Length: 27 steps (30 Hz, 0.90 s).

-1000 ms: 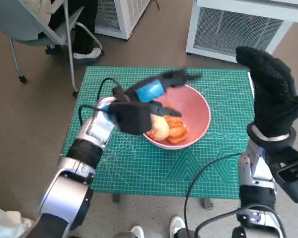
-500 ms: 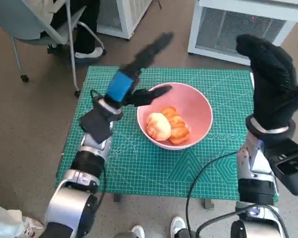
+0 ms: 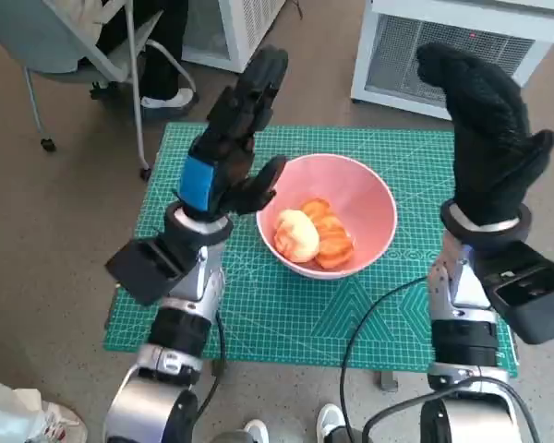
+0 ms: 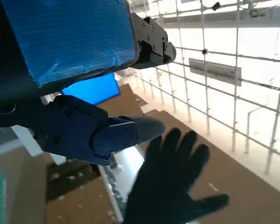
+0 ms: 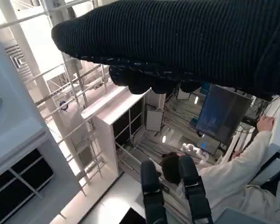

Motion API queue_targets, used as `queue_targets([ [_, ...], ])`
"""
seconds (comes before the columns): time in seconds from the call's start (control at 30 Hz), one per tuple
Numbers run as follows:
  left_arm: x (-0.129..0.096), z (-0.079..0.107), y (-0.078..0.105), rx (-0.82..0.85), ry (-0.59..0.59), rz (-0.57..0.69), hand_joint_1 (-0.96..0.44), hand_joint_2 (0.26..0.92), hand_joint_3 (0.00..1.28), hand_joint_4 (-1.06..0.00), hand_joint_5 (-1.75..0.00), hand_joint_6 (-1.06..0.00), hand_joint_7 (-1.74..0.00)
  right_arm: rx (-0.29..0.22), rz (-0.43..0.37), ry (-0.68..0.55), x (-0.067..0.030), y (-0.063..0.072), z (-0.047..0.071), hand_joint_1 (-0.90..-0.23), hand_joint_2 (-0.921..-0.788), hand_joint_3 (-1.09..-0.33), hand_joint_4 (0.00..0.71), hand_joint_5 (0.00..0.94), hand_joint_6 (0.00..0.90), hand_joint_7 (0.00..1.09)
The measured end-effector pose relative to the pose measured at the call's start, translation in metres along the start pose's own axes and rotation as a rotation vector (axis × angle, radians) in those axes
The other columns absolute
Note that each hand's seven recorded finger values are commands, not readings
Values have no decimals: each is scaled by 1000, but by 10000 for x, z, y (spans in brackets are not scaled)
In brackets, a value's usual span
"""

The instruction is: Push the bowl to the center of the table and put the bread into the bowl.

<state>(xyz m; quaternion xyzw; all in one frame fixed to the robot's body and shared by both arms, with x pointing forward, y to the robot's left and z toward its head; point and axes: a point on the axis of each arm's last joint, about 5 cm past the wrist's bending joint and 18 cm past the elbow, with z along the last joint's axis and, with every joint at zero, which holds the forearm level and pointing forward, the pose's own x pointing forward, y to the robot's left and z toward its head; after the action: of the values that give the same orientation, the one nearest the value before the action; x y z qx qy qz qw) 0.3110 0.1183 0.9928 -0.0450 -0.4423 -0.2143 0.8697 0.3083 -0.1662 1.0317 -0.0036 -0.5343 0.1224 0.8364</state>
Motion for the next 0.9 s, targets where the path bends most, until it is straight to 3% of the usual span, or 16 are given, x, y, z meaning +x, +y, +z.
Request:
queue_targets([
  [0.9, -72, 31, -51, 5, -45, 8, -579, 921, 598, -89, -1, -166, -2, -5, 31, 30, 3, 63, -60, -589, -921, -766, 281, 3, 89, 411],
])
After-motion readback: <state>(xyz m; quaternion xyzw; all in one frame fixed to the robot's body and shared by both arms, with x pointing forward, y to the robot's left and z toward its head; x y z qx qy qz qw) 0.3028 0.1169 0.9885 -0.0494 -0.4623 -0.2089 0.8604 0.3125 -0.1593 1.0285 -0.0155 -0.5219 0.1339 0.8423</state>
